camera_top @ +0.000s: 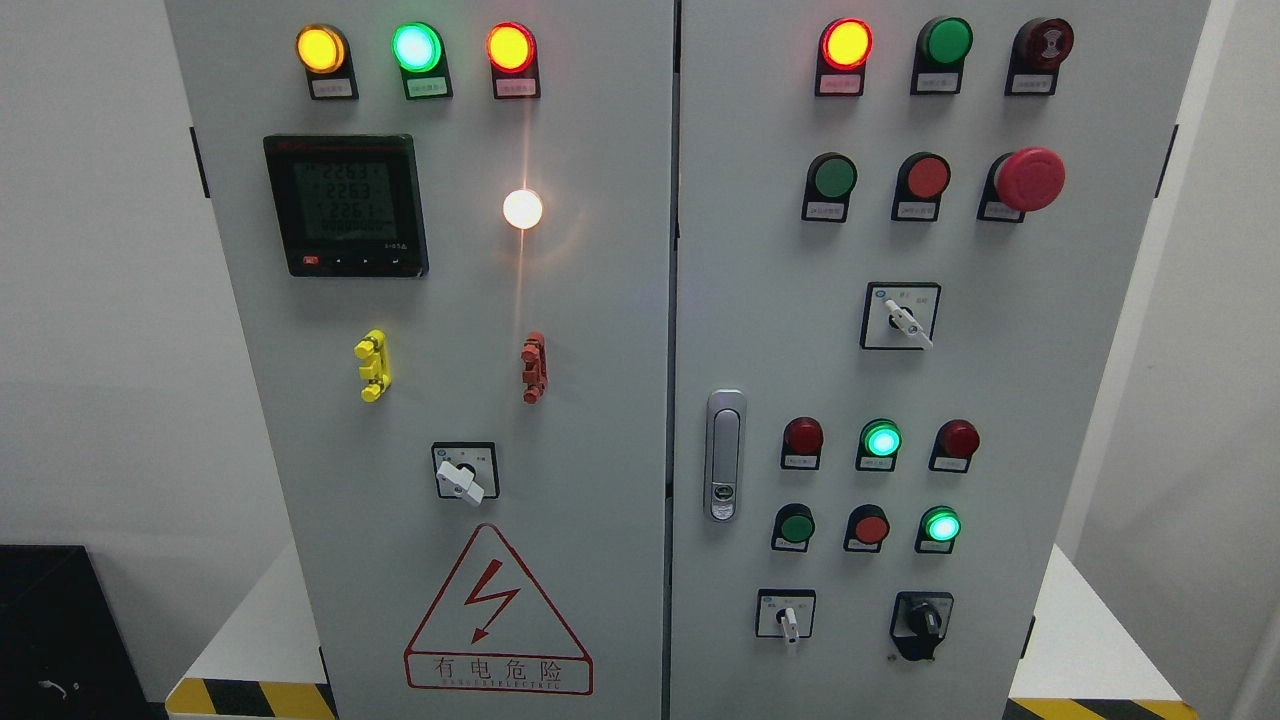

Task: Flip black knob to close circuit

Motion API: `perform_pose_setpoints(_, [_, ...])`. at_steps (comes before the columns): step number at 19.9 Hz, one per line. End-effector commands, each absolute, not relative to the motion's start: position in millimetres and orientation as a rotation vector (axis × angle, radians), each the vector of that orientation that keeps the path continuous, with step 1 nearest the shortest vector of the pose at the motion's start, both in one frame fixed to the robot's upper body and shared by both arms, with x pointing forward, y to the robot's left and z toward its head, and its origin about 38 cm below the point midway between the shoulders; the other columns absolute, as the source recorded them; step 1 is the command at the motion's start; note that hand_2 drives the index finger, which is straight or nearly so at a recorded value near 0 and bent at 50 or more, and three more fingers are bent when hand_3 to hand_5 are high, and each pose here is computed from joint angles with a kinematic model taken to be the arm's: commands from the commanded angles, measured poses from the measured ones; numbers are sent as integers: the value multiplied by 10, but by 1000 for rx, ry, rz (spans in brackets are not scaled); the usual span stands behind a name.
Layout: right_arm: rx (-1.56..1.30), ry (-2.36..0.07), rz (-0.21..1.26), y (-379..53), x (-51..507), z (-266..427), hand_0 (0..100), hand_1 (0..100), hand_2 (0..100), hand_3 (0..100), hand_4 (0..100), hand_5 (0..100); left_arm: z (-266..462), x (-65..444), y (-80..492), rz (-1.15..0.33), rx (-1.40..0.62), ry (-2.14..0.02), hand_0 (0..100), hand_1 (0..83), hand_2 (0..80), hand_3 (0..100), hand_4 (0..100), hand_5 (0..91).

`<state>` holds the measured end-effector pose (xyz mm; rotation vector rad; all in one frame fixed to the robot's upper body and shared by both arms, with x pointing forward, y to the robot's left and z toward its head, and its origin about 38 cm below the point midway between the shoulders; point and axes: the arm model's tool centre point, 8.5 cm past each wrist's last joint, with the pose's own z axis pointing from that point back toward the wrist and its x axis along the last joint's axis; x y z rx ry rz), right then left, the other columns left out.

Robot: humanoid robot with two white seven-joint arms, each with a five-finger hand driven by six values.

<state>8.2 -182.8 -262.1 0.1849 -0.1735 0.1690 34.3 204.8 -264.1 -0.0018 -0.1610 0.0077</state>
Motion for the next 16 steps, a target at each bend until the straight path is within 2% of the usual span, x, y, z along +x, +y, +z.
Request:
perform_pose_setpoints(1, [94, -326, 245, -2006, 715, -2518, 0, 53, 0, 0, 0, 0, -2643, 304, 2051, 8, -1, -155, 120, 556, 0, 0, 0, 0])
perform_pose_setpoints(11, [-102, -560, 469, -2238, 1602, -2141, 0, 62, 0, 39, 0, 0, -2643, 304, 2051, 8, -1, -155, 120, 556, 0, 0, 0, 0])
perform_pose_setpoints(16, [-229, -677, 610, -2323, 2021, -1829, 0, 67, 50, 148, 130, 0, -2643, 304, 2051, 8, -1, -155, 120, 556, 0, 0, 0, 0])
